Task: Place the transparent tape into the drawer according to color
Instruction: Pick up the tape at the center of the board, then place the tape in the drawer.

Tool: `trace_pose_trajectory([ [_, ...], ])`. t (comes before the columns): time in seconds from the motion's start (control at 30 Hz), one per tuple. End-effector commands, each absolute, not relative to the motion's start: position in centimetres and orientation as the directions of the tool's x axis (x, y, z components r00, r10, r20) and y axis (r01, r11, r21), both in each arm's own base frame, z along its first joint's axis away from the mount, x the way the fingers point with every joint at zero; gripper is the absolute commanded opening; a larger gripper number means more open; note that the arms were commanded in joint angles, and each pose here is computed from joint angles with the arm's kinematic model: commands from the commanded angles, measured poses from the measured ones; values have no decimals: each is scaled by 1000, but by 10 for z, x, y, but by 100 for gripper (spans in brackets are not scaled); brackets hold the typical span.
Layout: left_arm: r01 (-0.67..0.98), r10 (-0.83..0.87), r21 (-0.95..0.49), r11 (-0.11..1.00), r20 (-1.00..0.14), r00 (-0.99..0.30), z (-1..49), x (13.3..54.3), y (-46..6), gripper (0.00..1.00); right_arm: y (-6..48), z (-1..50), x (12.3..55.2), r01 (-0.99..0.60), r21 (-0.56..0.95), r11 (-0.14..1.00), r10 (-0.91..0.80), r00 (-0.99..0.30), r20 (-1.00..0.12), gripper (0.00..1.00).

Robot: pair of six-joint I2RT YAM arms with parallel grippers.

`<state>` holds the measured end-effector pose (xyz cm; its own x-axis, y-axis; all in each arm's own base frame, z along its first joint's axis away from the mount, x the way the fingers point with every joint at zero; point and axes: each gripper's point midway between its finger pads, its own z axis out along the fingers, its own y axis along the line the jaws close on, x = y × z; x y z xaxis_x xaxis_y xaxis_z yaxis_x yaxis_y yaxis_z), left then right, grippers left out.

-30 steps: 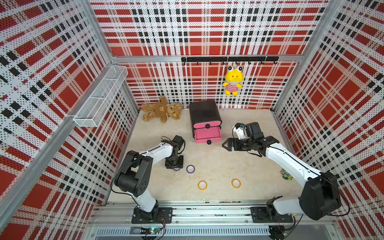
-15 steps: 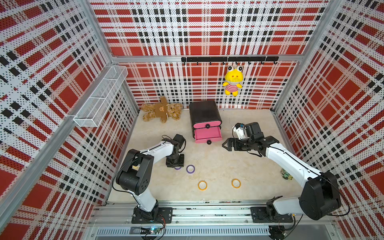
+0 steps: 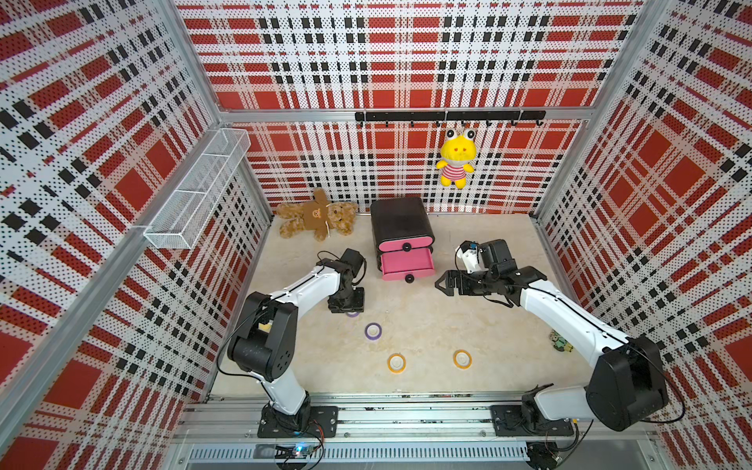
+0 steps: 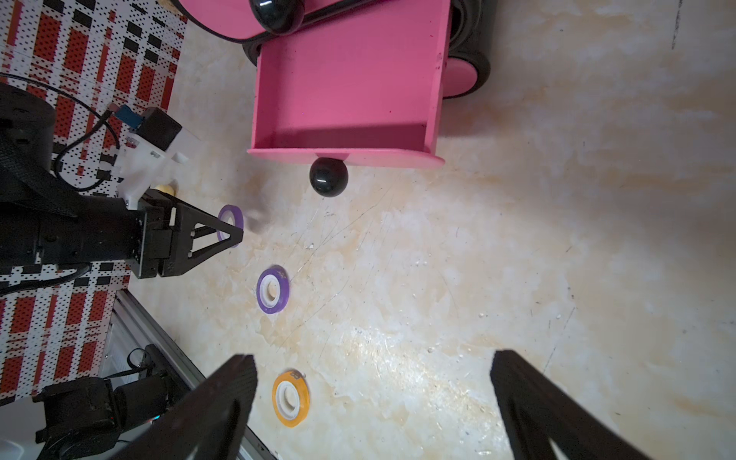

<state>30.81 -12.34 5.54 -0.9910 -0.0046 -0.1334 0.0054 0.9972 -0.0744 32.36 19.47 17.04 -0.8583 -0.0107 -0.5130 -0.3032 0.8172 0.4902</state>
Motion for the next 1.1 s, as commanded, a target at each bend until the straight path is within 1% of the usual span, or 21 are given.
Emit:
trace_pose_trajectory([
  [0.0, 18, 6, -75, 997, -158, -987, 74, 316, -124, 0, 188, 173, 322, -290, 486, 825, 2, -857, -515, 100],
  [0.27, 22, 4, -82, 996, -211, -978, 103, 335, -129, 0, 188, 171, 322, -290, 483, 826, -1, -859, -513, 100],
  [0.4, 19, -4, -101, 995, -229, -974, 110, 340, -135, 0, 187, 169, 322, -286, 481, 829, -2, -861, -509, 100],
  [0.57, 24, -14, -133, 991, -277, -961, 127, 353, -148, 0, 186, 168, 321, -285, 477, 831, -4, -862, -507, 100],
  [0.83, 53, -19, -202, 978, -339, -941, 151, 371, -184, 0, 184, 167, 321, -281, 474, 834, -2, -862, -507, 100],
  [1.07, 115, 20, -239, 964, -366, -930, 162, 384, -227, 0, 182, 166, 320, -277, 471, 837, 0, -862, -506, 100],
])
